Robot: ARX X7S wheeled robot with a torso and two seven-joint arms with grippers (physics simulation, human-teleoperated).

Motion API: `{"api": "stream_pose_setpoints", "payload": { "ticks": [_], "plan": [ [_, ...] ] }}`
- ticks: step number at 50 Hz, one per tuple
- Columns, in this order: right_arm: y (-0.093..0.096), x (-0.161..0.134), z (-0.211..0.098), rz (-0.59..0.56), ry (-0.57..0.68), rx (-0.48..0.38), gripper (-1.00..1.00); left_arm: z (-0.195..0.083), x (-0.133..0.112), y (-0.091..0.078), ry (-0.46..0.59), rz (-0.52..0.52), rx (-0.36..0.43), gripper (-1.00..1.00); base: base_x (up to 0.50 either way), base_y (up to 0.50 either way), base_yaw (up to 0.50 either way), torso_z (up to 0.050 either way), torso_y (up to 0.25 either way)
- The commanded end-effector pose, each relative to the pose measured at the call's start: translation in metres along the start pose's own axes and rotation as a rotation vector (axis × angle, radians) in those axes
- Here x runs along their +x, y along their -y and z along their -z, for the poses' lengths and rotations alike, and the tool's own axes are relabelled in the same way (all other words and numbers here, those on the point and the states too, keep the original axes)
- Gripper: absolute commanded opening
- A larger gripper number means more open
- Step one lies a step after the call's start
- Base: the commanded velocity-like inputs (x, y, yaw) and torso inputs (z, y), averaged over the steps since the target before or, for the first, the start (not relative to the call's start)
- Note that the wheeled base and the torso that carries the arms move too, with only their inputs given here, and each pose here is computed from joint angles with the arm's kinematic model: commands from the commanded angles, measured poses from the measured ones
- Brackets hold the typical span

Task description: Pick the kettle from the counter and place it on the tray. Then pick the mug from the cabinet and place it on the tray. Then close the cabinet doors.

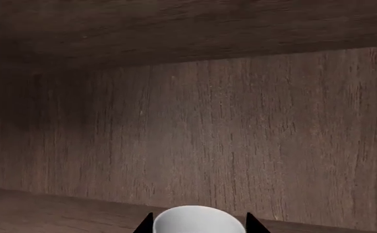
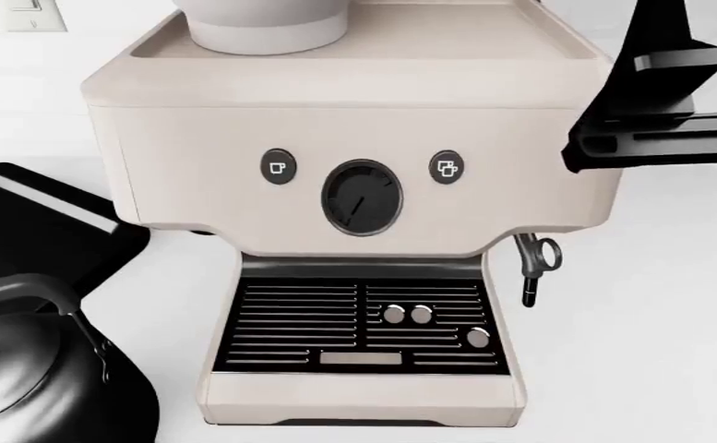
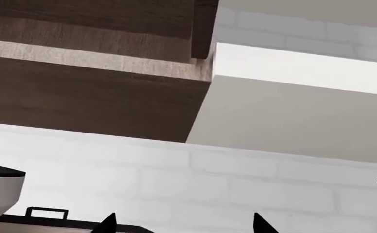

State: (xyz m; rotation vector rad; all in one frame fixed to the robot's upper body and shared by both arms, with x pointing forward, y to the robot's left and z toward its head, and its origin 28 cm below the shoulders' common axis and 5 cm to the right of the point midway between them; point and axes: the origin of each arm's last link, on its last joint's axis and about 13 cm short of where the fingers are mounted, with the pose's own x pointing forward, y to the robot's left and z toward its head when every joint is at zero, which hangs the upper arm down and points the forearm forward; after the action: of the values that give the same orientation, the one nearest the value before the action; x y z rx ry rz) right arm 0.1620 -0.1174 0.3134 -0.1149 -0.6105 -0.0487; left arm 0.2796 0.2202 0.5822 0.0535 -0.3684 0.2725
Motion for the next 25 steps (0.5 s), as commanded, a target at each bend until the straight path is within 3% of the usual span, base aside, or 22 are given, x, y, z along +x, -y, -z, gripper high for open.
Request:
{"api": "stream_pose_setpoints", "payload": {
  "ticks": [1,25],
  "plan": [
    [0.000,-0.004,0.006,-0.003,-0.050,-0.023,1.00,-0.024,-0.021,-0.006,0.102,0.005,-0.033,-1.00,-0.50,0.00,0.00,0.000,0.000],
    [0.000,-0.009,0.001,0.002,-0.044,-0.013,1.00,-0.031,-0.035,-0.015,0.108,0.035,-0.040,-1.00,-0.50,0.00,0.00,0.000,0.000]
  ]
}}
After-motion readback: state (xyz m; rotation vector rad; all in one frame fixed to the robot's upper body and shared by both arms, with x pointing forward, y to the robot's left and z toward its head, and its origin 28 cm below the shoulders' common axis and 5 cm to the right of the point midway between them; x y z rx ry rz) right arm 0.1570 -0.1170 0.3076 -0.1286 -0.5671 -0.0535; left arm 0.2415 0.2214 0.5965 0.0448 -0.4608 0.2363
